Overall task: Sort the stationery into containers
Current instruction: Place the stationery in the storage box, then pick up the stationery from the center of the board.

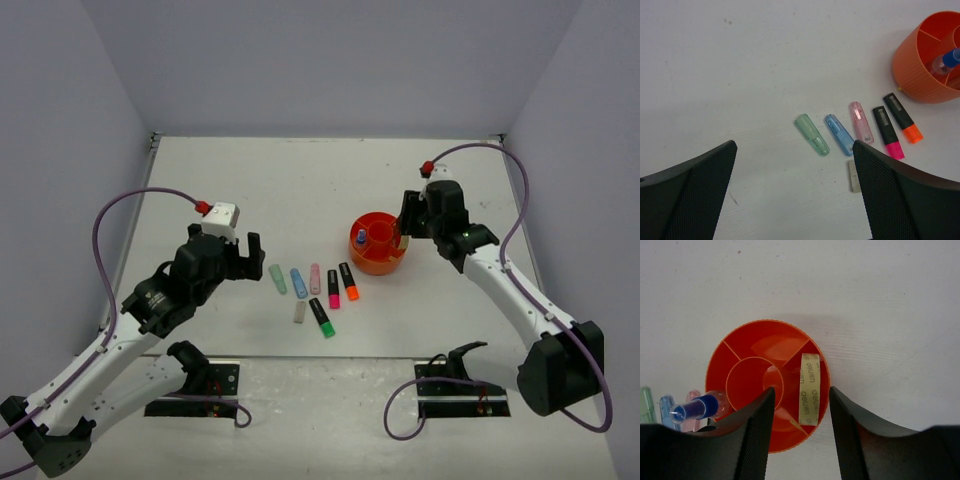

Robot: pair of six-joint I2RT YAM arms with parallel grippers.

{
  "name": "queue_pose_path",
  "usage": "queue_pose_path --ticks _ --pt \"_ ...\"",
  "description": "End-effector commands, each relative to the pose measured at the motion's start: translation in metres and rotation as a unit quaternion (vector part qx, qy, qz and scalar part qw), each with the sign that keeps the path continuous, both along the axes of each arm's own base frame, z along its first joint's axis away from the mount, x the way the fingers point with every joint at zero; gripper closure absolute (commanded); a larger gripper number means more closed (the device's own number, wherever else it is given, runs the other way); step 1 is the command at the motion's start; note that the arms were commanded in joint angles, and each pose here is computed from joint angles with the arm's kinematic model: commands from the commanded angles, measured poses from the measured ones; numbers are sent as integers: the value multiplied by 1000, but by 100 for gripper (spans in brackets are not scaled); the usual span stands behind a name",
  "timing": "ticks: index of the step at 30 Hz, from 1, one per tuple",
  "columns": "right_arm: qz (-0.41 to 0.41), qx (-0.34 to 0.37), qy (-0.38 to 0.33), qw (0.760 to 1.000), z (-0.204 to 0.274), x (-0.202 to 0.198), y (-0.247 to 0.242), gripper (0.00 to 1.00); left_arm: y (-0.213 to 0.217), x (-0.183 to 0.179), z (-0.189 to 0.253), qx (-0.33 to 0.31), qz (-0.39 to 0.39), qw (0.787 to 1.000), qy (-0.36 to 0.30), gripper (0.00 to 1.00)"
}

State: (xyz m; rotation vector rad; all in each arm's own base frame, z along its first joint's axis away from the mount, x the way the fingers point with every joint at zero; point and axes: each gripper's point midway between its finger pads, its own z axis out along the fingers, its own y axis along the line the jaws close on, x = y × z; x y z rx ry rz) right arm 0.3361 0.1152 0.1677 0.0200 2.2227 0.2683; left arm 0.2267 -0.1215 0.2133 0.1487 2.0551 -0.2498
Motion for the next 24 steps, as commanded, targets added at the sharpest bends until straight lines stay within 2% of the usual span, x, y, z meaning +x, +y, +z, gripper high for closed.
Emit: queue_pose_path --ticks 1,8,11,13,18,24 --pt "-2 8 -39 999 28 1 1 50 -1 5 3 -1 1 1000 -13 0" --pt "13 37 -82 996 79 -34 17 51 22 11 -4 19 82 996 -3 0" --pt "18 33 -76 996 83 -59 31 51 34 11 -5 25 118 993 -3 0" --pt "66 44 -56 995 70 -91 63 51 39 11 -5 26 134 991 -4 0" --pt "94 57 2 994 22 -125 94 51 41 11 -5 27 140 990 -5 0" --pt "93 28 35 995 -32 -126 109 53 35 12 -8 29 122 992 0 0"
